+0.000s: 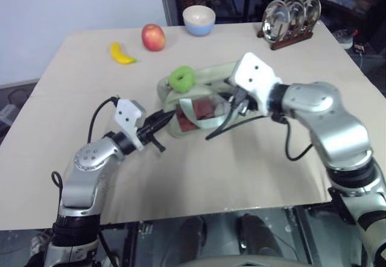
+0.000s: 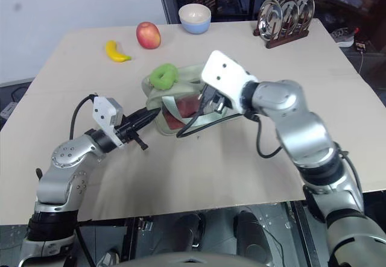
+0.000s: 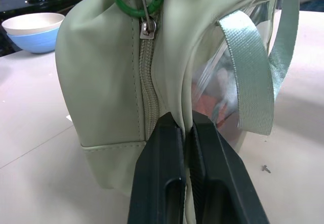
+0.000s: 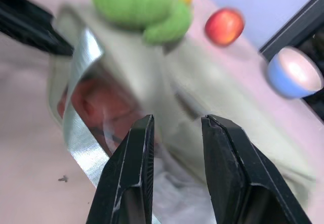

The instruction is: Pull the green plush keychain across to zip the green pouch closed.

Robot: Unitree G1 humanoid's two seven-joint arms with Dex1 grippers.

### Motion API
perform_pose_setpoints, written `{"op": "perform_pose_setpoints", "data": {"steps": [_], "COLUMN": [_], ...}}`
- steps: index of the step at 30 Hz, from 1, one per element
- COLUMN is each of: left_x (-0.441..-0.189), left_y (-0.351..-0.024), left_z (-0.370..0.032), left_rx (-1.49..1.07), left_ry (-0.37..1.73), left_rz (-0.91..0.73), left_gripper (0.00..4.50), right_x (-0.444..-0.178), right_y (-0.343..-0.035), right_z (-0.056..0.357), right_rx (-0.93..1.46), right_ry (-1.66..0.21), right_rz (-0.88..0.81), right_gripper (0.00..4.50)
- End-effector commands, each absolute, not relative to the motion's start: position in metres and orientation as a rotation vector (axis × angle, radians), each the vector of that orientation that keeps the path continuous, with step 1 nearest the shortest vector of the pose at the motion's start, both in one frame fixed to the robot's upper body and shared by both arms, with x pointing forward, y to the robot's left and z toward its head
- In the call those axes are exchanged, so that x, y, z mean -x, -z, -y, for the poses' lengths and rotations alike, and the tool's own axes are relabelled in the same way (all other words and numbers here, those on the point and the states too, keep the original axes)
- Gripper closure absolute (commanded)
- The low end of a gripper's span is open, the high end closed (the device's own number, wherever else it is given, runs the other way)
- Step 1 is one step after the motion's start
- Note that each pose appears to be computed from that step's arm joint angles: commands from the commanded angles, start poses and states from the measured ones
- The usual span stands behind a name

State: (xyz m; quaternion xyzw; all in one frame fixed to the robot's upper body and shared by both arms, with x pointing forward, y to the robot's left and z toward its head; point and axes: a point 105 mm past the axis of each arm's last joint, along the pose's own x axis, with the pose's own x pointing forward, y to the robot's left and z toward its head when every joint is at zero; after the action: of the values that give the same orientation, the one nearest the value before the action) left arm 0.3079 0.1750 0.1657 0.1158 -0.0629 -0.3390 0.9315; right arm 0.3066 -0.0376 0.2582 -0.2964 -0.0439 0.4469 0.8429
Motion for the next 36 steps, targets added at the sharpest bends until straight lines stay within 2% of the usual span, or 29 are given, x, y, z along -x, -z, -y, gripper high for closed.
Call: {"op": "perform_pose_setpoints", "data": {"steps": [1,4,15,21,23,25,26,27,32,36], "left_x": [-0.311,-0.312,-0.312,-0.311,-0.310,-0.310,-0.310,-0.310,-0.311,-0.311], "left_y": [-0.176,-0.177,-0.179,-0.178,-0.178,-0.178,-0.178,-0.178,-0.179,-0.177], "left_z": [-0.177,-0.176,-0.176,-0.177,-0.176,-0.176,-0.176,-0.176,-0.176,-0.179], "left_rx": [-0.276,-0.291,-0.302,-0.321,-0.319,-0.319,-0.319,-0.320,-0.321,-0.322], "left_ry": [0.673,0.664,0.643,0.636,0.634,0.633,0.632,0.632,0.629,0.615], "left_rz": [0.178,0.182,0.200,0.197,0.199,0.200,0.200,0.201,0.205,0.202], "left_gripper": [4.50,4.50,4.50,4.50,4.50,4.50,4.50,4.50,4.50,4.50], "right_x": [-0.295,-0.299,-0.308,-0.318,-0.320,-0.321,-0.321,-0.323,-0.326,-0.325], "right_y": [-0.271,-0.278,-0.287,-0.280,-0.281,-0.280,-0.279,-0.276,-0.271,-0.280], "right_z": [0.026,0.017,-0.027,-0.041,-0.042,-0.044,-0.045,-0.046,-0.049,-0.047], "right_rx": [0.636,0.636,0.667,0.664,0.655,0.664,0.669,0.687,0.708,0.695], "right_ry": [-1.000,-0.986,-1.032,-1.022,-1.017,-1.024,-1.025,-1.027,-1.028,-1.025], "right_rz": [0.164,0.207,0.305,0.284,0.285,0.286,0.284,0.281,0.289,0.325], "right_gripper": [1.68,0.22,0.22,0.22,0.73,1.52,1.66,2.33,4.45,4.45]}}
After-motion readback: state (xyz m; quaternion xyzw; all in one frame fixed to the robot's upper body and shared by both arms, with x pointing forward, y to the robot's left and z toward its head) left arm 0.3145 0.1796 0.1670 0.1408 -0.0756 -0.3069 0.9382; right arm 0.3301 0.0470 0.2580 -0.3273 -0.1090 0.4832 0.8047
